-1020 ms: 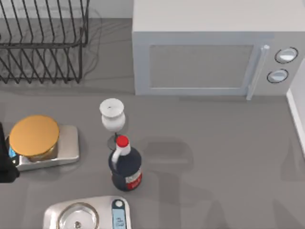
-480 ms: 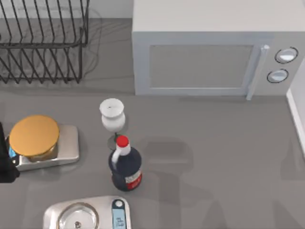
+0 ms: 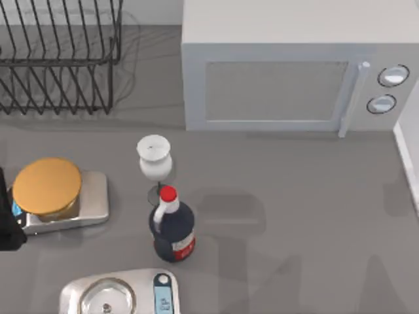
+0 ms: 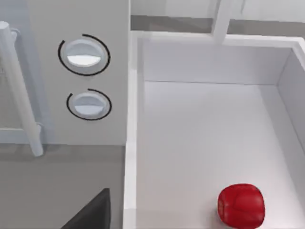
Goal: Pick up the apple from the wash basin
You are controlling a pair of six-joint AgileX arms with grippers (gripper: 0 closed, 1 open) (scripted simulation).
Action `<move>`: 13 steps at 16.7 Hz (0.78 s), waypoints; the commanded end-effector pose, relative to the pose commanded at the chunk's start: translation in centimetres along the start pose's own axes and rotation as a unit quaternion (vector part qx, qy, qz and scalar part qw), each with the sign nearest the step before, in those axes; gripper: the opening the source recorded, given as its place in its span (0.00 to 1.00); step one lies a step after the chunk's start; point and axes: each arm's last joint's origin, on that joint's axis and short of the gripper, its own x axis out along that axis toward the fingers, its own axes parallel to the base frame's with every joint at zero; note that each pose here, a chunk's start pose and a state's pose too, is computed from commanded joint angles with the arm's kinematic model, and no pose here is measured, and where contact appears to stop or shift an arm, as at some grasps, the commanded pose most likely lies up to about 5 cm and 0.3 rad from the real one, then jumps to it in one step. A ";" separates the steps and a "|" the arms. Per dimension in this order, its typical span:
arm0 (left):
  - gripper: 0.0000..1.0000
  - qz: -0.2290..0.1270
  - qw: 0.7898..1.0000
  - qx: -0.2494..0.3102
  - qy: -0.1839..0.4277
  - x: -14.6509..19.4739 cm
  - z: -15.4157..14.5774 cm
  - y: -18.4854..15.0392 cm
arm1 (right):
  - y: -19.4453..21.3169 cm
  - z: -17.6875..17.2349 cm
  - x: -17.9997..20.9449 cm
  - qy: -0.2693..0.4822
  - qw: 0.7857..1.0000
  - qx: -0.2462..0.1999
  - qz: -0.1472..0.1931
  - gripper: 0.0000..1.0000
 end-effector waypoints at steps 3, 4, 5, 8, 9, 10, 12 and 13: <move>1.00 0.000 1.000 0.000 0.000 0.0 0.0 0.0 | -0.8 3.9 2.9 0.100 0.995 -0.009 -0.006 1.00; 1.00 0.000 1.000 0.000 0.000 0.0 0.0 0.0 | -1.2 5.1 4.2 0.135 0.991 -0.011 -0.007 1.00; 1.00 0.000 1.000 0.000 0.000 0.0 0.0 0.0 | -1.6 6.1 5.7 0.170 0.985 -0.012 -0.007 1.00; 1.00 0.000 1.000 0.000 0.000 0.0 0.0 0.0 | -3.0 8.3 11.1 0.272 0.962 -0.014 -0.005 1.00; 1.00 0.000 1.000 0.000 0.000 0.0 0.0 0.0 | -3.6 8.6 13.1 0.304 0.953 -0.014 -0.003 1.00; 1.00 0.000 1.000 0.000 0.000 0.0 0.0 0.0 | -4.1 8.8 15.0 0.335 0.942 -0.014 0.000 1.00; 1.00 0.000 1.000 0.000 0.000 0.0 0.0 0.0 | -5.3 8.5 18.9 0.392 0.920 -0.011 0.006 1.00; 1.00 0.000 1.000 0.000 0.000 0.0 0.0 0.0 | -5.9 8.1 20.7 0.418 0.908 -0.009 0.009 1.00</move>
